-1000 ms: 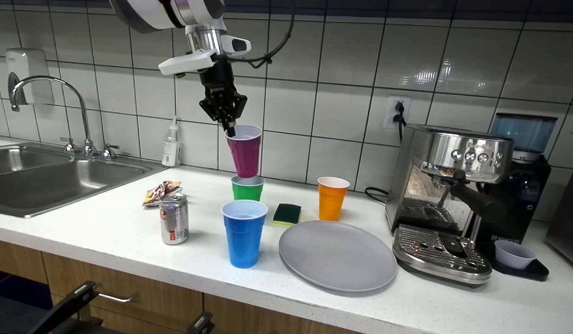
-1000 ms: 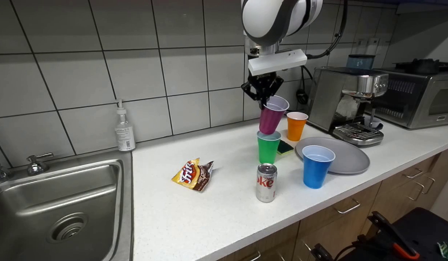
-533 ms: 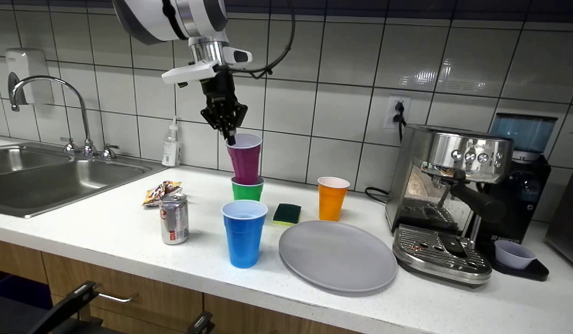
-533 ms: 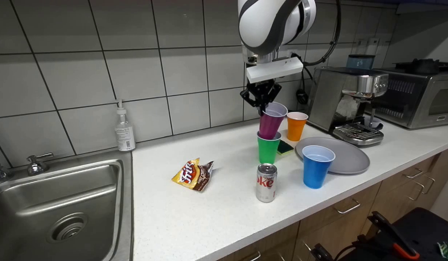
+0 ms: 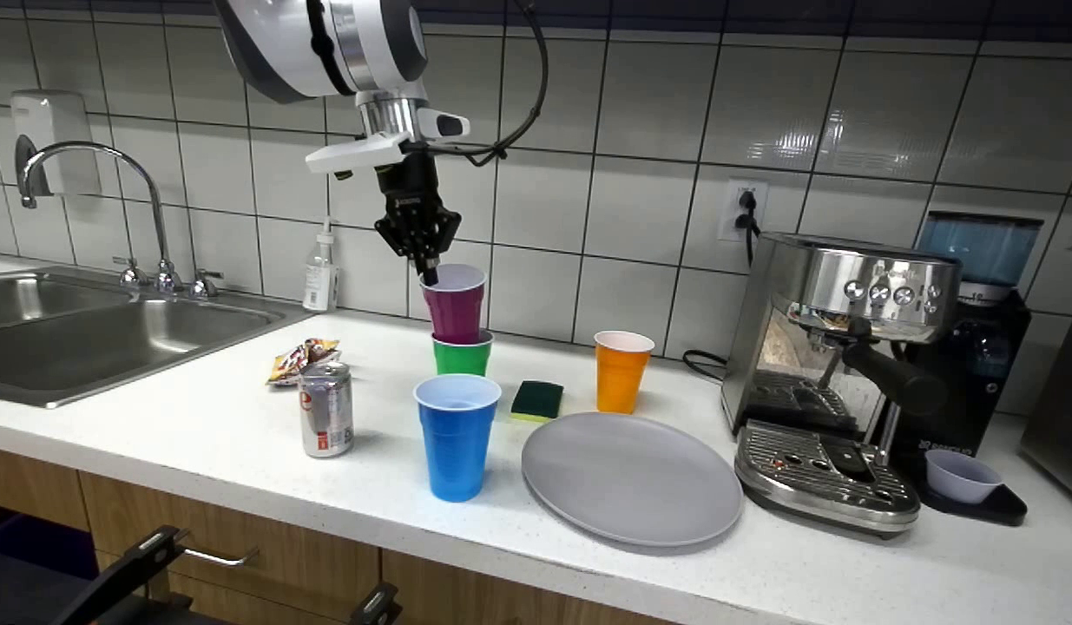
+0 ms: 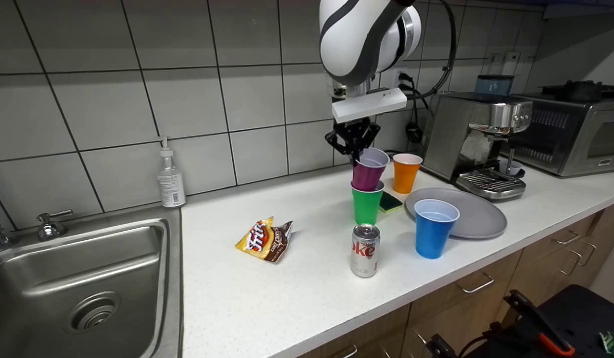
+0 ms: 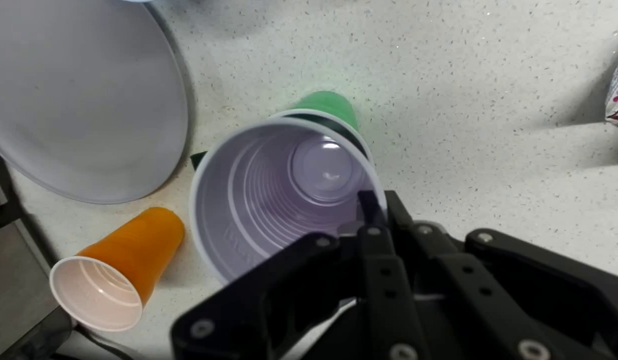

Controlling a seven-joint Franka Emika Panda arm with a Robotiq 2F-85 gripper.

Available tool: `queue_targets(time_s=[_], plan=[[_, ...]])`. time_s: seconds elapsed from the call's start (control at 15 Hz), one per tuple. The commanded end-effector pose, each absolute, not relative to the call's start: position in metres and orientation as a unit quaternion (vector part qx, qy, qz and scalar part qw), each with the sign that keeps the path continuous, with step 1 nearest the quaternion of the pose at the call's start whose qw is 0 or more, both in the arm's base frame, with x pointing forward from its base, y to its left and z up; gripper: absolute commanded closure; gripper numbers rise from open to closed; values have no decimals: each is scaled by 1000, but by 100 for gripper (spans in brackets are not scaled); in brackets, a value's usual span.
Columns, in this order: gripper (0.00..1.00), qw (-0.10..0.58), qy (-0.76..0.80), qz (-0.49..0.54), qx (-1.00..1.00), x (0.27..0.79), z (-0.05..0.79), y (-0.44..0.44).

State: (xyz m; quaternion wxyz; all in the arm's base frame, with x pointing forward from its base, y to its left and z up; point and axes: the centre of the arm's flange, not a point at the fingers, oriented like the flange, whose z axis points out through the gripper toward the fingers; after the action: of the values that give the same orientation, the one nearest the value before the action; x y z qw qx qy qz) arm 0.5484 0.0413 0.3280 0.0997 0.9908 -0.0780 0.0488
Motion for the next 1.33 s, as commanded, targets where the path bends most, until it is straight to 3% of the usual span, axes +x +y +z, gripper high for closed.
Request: queue_targets(time_s=[0.0,1.27], plan=[[99,102,-81,27,991,564,326,41],[99,122,-91,-42,987,581,280,28]])
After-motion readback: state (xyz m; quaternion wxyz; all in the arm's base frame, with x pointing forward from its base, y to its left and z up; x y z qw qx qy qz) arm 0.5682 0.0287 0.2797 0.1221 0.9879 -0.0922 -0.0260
